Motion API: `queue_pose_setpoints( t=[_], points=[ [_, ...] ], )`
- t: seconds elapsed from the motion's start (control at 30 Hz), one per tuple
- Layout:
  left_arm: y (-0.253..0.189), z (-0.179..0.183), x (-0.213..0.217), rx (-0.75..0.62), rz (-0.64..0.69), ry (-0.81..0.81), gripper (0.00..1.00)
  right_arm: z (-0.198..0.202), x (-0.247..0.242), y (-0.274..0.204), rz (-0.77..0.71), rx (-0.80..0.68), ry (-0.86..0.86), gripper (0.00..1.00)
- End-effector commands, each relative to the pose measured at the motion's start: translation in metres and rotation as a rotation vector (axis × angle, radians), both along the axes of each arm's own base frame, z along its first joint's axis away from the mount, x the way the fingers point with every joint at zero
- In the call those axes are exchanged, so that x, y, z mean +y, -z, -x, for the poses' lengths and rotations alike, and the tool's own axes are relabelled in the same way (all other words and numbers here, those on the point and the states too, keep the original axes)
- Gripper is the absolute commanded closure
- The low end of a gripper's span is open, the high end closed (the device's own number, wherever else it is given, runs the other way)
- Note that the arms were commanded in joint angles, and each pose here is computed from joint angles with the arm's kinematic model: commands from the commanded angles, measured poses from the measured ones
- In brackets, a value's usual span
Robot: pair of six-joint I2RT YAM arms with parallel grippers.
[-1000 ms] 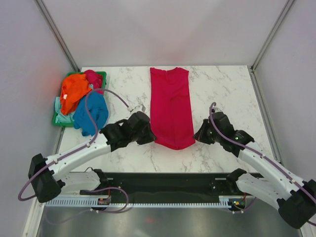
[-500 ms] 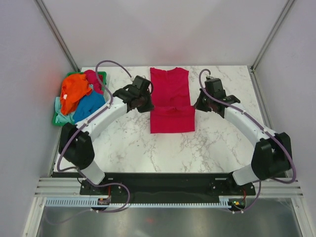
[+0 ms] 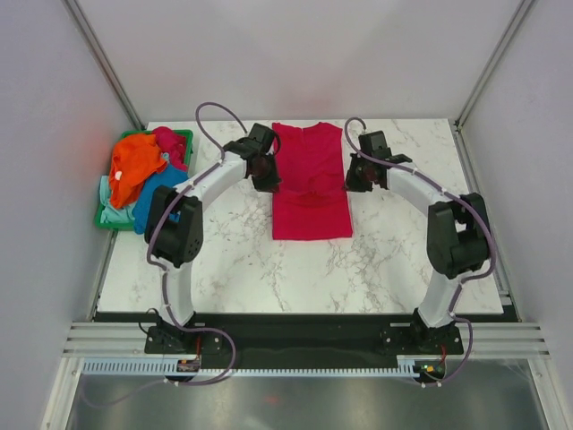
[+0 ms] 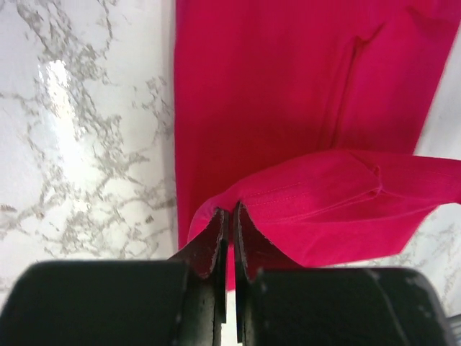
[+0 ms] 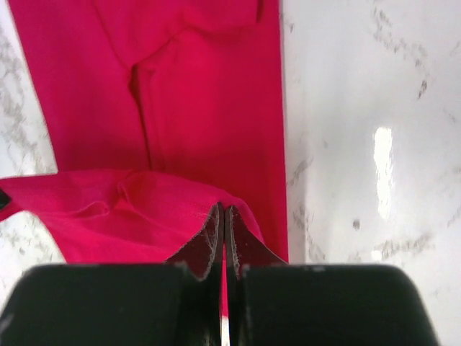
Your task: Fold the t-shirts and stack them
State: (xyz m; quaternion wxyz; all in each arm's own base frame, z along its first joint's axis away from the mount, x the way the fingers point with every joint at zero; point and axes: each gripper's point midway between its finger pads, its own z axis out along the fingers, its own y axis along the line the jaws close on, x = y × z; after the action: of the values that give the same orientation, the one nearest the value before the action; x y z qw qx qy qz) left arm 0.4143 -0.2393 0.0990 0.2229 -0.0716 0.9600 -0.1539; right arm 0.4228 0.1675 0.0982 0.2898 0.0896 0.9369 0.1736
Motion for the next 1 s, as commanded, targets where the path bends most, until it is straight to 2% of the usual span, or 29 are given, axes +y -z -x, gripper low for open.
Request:
queue_pose_setpoints(
  t=[0.0, 0.07, 0.1, 0.13, 0.17, 0.2, 0.23, 0.33, 0.37, 0.43, 0.47, 0.5, 0.53, 0.57, 0.6, 0.63, 0.67, 0.7, 0.73, 0.77, 0.83, 0.87, 0.97],
  points=[
    [0.002, -0.023, 0.003, -0.003, -0.001, 0.045, 0.92, -0.034, -0.003, 0.011, -0.002, -0.011, 0.011, 0.99],
    [0.031, -0.033, 0.013, 0.073, -0.003, 0.053, 0.8, -0.061, -0.005, 0.008, -0.015, -0.026, 0.024, 0.83],
    [0.041, -0.05, 0.007, 0.092, 0.024, 0.066, 0.65, -0.067, -0.011, 0.031, -0.023, 0.031, 0.028, 0.72],
    [0.045, -0.06, 0.018, 0.109, 0.023, 0.047, 0.57, -0.076, -0.009, 0.033, -0.044, 0.036, 0.016, 0.4],
    [0.049, -0.06, 0.022, 0.15, 0.023, 0.048, 0.51, -0.097, -0.006, 0.012, -0.064, -0.007, 0.006, 0.32],
    [0.032, -0.077, 0.018, 0.12, 0.063, 0.057, 0.48, -0.098, -0.009, 0.023, -0.054, 0.036, 0.01, 0.27],
    [0.041, -0.083, 0.024, 0.143, 0.058, 0.051, 0.45, -0.106, -0.016, 0.016, -0.049, 0.021, 0.026, 0.19],
    [0.011, -0.092, 0.029, 0.083, 0.031, 0.061, 0.43, -0.108, -0.03, -0.017, -0.048, -0.032, 0.052, 0.11],
    [-0.003, -0.089, 0.034, 0.063, 0.021, 0.054, 0.42, -0.099, -0.033, -0.011, -0.039, -0.017, 0.057, 0.1],
    [-0.012, -0.083, 0.043, 0.045, -0.017, 0.033, 0.41, -0.084, -0.039, -0.031, -0.037, -0.058, 0.058, 0.09],
    [-0.014, -0.068, 0.049, 0.065, -0.03, 0.028, 0.41, -0.065, -0.038, -0.01, -0.043, -0.024, 0.048, 0.08],
    [-0.018, -0.065, 0.051, 0.048, -0.032, 0.02, 0.42, -0.054, -0.037, -0.027, -0.067, -0.062, 0.042, 0.08],
    [-0.017, -0.056, 0.051, 0.056, -0.028, 0.023, 0.44, -0.023, -0.033, 0.0, -0.102, 0.013, 0.028, 0.08],
    [0.004, -0.033, 0.054, 0.121, -0.04, 0.03, 0.44, -0.017, -0.03, 0.0, -0.129, -0.011, 0.016, 0.08],
    [-0.014, -0.024, 0.053, 0.083, -0.02, 0.035, 0.45, -0.005, -0.029, -0.01, -0.147, -0.035, 0.008, 0.08],
    [-0.013, -0.019, 0.048, 0.066, -0.008, 0.041, 0.45, 0.009, -0.025, -0.006, -0.173, -0.02, -0.012, 0.08],
    [0.004, 0.004, 0.051, 0.111, -0.017, 0.046, 0.45, 0.031, -0.029, 0.016, -0.169, 0.028, -0.01, 0.08],
    [-0.01, 0.013, 0.049, 0.078, 0.0, 0.052, 0.45, 0.041, -0.029, 0.01, -0.175, 0.014, -0.017, 0.07],
    [-0.012, 0.021, 0.043, 0.061, 0.013, 0.055, 0.45, 0.061, -0.028, 0.025, -0.189, 0.061, -0.029, 0.08],
    [0.006, 0.042, 0.048, 0.107, -0.002, 0.053, 0.45, 0.069, -0.026, 0.028, -0.204, 0.063, -0.039, 0.08],
    [-0.001, 0.059, 0.044, 0.084, 0.035, 0.046, 0.45, 0.092, -0.024, 0.038, -0.232, 0.09, -0.046, 0.09],
    [0.017, 0.073, 0.044, 0.103, 0.047, 0.045, 0.45, 0.095, -0.021, 0.039, -0.25, 0.079, -0.053, 0.09],
    [0.029, 0.094, 0.033, 0.088, 0.127, 0.059, 0.45, 0.111, -0.019, 0.053, -0.259, 0.097, -0.057, 0.11]
  ],
)
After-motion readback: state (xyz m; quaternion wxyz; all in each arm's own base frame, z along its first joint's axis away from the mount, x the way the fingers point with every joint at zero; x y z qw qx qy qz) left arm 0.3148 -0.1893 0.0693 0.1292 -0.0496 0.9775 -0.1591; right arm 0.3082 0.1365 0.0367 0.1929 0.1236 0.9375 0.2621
